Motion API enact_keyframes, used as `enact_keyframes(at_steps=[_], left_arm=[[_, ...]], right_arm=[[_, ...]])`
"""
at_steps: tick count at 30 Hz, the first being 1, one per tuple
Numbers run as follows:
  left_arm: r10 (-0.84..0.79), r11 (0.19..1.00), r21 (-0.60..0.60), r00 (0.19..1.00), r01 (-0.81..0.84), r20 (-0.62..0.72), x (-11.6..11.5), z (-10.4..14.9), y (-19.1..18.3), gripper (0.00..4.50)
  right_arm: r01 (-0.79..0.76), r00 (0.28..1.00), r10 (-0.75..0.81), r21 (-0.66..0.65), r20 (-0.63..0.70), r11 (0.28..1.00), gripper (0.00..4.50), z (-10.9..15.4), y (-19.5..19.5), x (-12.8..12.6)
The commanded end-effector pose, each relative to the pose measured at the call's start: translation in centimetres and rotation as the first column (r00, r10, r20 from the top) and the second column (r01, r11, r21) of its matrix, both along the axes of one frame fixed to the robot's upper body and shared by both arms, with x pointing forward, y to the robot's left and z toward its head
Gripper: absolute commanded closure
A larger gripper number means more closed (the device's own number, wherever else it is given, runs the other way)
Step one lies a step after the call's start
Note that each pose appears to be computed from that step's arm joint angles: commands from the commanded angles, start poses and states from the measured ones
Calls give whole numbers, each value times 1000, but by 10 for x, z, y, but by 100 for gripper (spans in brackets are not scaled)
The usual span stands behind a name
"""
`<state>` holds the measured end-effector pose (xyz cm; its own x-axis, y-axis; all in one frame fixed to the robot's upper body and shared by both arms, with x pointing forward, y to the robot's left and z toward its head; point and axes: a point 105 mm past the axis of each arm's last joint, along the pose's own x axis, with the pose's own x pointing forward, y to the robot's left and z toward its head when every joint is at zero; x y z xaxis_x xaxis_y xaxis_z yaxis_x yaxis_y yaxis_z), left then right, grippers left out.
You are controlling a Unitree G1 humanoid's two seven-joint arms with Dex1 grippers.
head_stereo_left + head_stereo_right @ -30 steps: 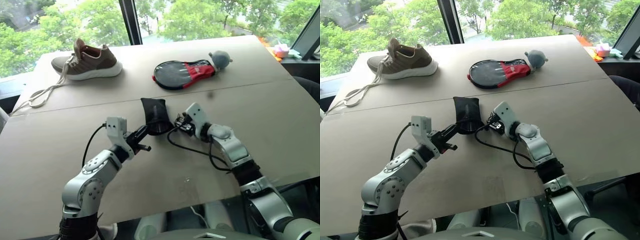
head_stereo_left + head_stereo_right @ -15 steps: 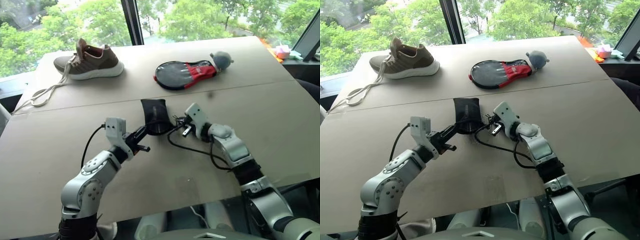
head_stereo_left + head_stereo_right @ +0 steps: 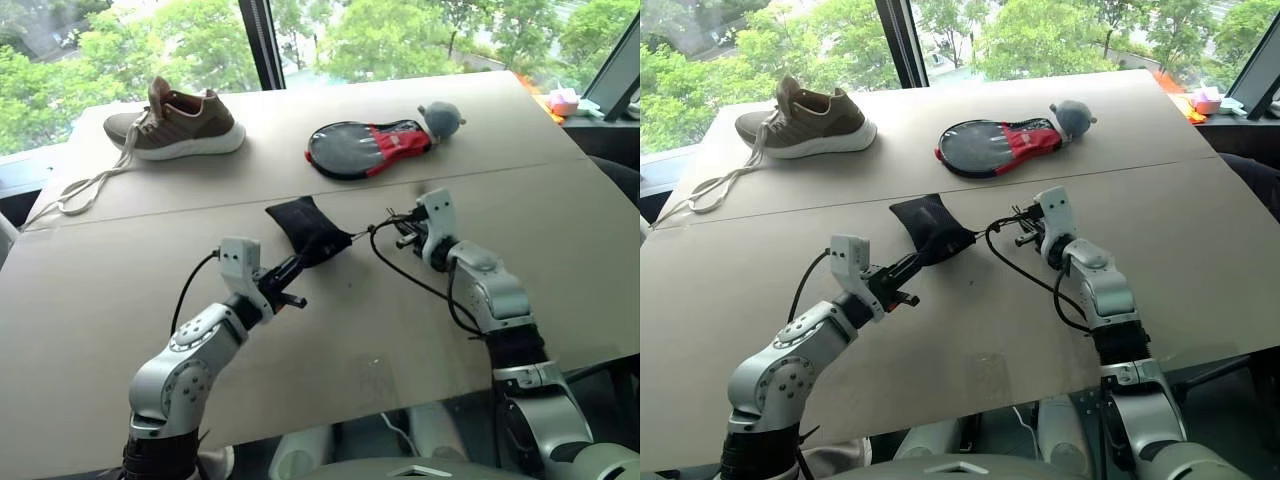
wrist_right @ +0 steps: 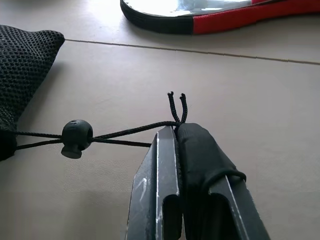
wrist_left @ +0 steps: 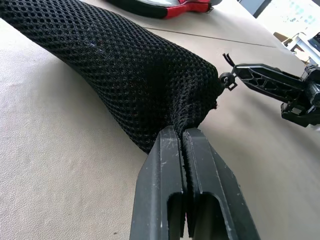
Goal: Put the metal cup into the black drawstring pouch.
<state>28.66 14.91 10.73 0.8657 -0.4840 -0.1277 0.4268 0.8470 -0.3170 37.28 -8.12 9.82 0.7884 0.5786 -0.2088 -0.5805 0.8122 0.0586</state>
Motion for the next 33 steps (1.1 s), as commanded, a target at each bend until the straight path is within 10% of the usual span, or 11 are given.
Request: enact_keyframes(at_steps=[1, 5, 13, 31, 33], left_arm=[[13, 1000, 5, 999, -13, 42, 1, 8, 4, 450], [10, 1000, 3, 999, -10, 45, 1, 7, 2, 450], [6, 1000, 8, 999, -6, 48, 2, 7, 1, 450], [10, 1000, 3, 999, -10, 45, -2, 5, 0, 450], [12, 1000, 2, 999, -12, 44, -2, 4, 0, 450]], right_arm=[[-114, 994, 114, -44, -1, 993, 323, 8, 5, -16], [-143, 989, 145, -110, 16, 984, 148, 14, -3, -20], [-70, 993, 70, -1, 92, 998, 148, 55, 0, 0], [-46, 999, 43, -115, -32, 992, 148, -5, 36, -3], [-59, 997, 54, -116, -46, 992, 200, -9, 40, -5]])
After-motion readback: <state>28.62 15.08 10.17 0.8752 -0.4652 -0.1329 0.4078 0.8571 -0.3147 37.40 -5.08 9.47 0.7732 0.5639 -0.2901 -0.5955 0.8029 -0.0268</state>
